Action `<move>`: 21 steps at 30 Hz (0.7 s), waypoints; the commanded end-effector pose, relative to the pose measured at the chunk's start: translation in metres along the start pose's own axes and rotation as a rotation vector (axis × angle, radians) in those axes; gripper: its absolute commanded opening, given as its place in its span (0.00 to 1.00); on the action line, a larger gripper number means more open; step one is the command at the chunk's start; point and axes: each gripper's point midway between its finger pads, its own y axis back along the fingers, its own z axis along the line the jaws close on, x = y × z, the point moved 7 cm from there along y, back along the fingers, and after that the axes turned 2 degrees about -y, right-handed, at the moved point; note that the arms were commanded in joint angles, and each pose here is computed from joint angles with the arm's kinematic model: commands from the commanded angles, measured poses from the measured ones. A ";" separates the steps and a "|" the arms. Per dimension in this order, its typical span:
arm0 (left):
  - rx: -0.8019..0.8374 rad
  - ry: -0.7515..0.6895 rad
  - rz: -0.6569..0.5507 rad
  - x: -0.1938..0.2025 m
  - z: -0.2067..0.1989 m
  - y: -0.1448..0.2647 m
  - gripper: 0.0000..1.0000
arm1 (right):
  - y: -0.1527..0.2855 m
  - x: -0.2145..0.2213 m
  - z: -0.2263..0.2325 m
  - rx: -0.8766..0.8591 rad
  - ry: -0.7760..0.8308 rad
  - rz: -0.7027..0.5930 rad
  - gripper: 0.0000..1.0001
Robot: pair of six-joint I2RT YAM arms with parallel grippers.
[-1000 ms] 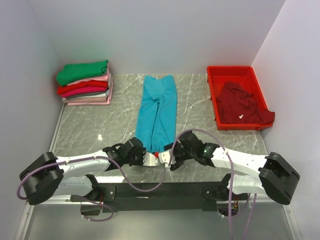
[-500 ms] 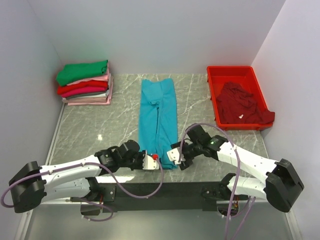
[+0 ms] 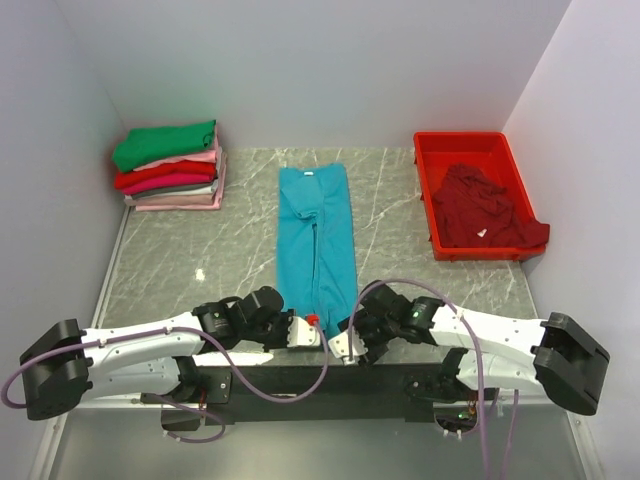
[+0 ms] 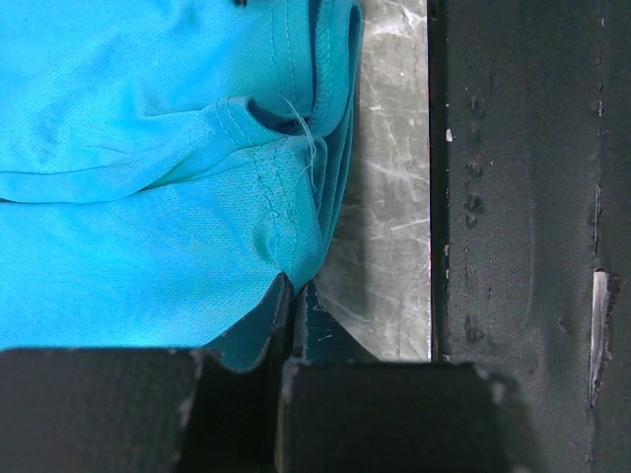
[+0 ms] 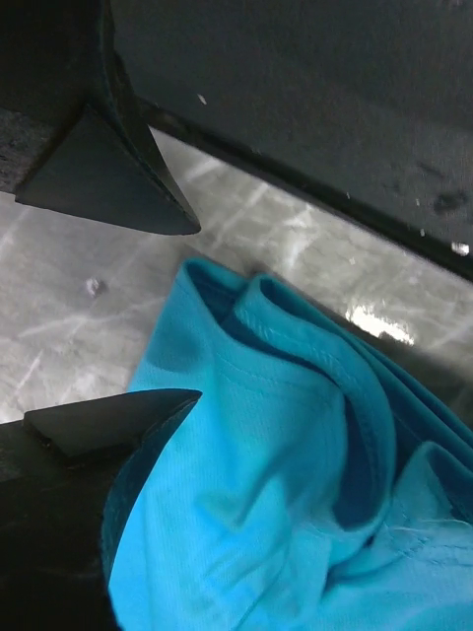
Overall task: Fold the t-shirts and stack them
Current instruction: Fold the tshirt
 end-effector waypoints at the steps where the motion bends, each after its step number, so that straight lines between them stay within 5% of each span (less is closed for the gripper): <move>1: 0.013 0.009 -0.050 -0.008 -0.002 -0.002 0.00 | -0.007 -0.011 -0.014 0.121 0.053 0.017 0.70; 11: -0.001 0.009 -0.071 -0.010 -0.002 0.001 0.00 | -0.025 -0.020 -0.012 0.125 0.101 0.062 0.68; 14: 0.000 0.009 -0.073 -0.009 -0.002 0.000 0.00 | -0.027 -0.016 -0.008 0.107 0.107 0.088 0.58; 21: 0.008 0.006 -0.074 -0.008 -0.003 0.000 0.00 | -0.026 -0.010 0.002 0.041 0.095 0.122 0.10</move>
